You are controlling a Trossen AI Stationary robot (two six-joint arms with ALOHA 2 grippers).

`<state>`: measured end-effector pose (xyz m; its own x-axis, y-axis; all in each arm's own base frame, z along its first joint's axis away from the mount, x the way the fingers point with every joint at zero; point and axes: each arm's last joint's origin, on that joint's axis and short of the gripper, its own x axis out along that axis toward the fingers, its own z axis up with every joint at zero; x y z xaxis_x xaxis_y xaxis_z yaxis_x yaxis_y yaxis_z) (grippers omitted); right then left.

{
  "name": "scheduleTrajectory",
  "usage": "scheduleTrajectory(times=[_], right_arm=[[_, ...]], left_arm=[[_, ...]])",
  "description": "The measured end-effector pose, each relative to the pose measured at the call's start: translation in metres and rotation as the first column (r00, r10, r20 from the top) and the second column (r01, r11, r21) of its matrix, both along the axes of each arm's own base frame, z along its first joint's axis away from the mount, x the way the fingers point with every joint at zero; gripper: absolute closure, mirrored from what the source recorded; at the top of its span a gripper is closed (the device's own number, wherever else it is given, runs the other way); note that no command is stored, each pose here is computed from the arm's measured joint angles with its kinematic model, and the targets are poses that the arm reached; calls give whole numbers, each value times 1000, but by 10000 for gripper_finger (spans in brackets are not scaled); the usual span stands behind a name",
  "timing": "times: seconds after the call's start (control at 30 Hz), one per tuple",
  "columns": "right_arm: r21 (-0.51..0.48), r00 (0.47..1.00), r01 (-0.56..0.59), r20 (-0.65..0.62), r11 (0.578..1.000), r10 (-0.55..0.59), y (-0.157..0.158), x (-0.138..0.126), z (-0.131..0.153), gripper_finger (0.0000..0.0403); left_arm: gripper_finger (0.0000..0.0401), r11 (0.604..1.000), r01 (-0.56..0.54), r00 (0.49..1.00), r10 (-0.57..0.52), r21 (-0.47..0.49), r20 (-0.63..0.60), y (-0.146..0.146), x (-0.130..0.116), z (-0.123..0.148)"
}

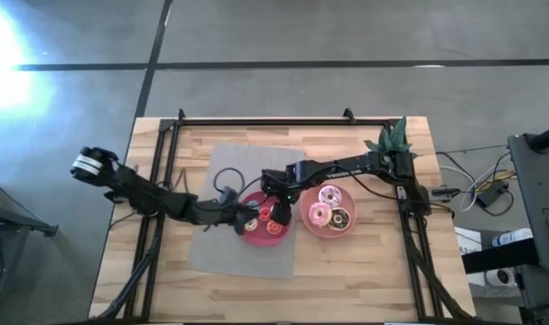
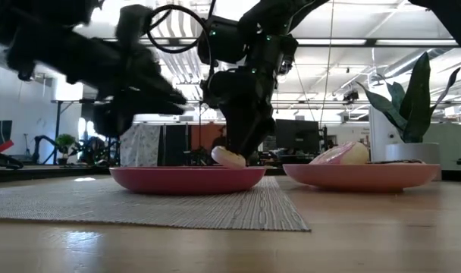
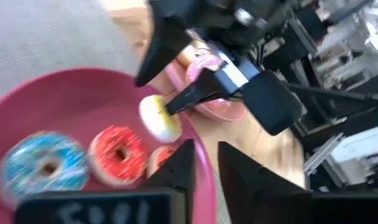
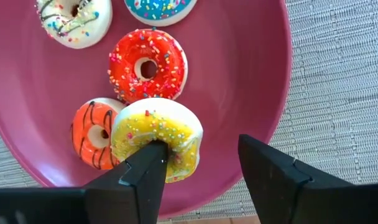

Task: Pick & Place donuts
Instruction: Put the small yellow donut on the light pink plate

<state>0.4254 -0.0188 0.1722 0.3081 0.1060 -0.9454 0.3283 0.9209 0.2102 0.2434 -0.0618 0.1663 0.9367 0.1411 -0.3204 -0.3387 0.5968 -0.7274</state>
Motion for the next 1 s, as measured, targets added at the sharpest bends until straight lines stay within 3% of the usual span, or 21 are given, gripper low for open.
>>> scheduleTrajectory(times=[0.13, 0.27, 0.37, 0.6, 1.0], right_arm=[[1, 1000, 0, 1, 1000, 0, 0, 0, 0, 213], [5, 1000, -1, 1, 1000, 1, 0, 0, 0, 214], [7, 1000, 2, -1, 1000, -2, 0, 0, 0, 215], [14, 1000, -1, 1, 1000, 1, 1, 0, 0, 215], [37, 1000, -13, -10, 999, 14, 2, -2, 1, 216]], left_arm=[[390, 996, 21, 999, -18, 88, -32, -6, 29, 1], [398, 992, 8, 990, 10, 129, -139, -5, 49, -6], [399, 986, -4, 977, 40, 169, -208, -4, 54, -12], [401, 976, 18, 980, 26, 219, -195, -3, 61, -16], [401, 979, -8, 975, 53, 204, -217, 6, 70, -40]])
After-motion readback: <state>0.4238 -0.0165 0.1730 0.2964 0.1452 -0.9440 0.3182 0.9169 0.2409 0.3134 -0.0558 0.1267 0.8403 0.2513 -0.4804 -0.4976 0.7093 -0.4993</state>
